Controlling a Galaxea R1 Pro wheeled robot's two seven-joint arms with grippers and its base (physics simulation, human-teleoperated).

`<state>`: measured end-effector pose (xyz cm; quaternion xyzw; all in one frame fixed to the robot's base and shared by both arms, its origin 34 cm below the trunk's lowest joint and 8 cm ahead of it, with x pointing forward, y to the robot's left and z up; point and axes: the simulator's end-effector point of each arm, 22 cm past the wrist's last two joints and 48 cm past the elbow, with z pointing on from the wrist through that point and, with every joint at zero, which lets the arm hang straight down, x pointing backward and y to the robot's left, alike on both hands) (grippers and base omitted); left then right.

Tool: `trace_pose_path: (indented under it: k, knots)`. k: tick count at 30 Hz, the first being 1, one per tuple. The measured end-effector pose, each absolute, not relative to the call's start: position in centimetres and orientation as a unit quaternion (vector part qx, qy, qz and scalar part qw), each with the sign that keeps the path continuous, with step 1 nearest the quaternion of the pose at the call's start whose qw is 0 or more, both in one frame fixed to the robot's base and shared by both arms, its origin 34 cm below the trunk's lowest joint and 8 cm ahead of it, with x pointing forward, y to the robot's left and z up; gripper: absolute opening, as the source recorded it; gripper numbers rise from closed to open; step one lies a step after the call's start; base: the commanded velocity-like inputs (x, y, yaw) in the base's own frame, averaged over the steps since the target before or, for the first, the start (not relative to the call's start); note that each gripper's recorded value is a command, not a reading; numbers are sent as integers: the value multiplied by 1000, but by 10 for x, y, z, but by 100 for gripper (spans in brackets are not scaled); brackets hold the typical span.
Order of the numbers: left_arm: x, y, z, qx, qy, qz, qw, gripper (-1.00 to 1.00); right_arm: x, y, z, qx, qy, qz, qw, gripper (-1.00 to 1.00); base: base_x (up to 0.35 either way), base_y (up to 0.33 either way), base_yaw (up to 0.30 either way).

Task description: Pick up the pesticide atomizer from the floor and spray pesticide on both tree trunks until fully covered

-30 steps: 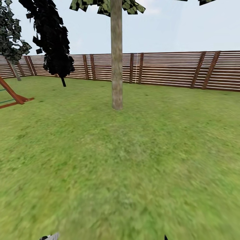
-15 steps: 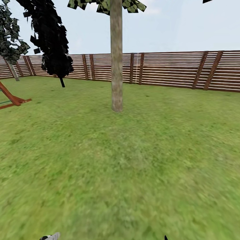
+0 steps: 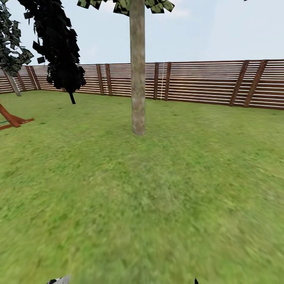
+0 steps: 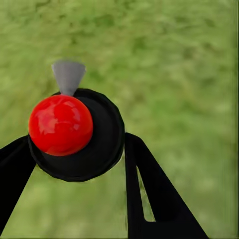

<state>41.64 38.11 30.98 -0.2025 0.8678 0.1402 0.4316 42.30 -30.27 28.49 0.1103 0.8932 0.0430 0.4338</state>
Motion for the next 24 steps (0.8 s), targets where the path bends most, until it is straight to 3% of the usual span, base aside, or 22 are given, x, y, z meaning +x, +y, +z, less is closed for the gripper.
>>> trace_pose_path:
  k: [24]
  knots:
    - [417,381,311,-203,867,140,433,-100,423,-303,285,110,893,43,434,100,336,0,0]
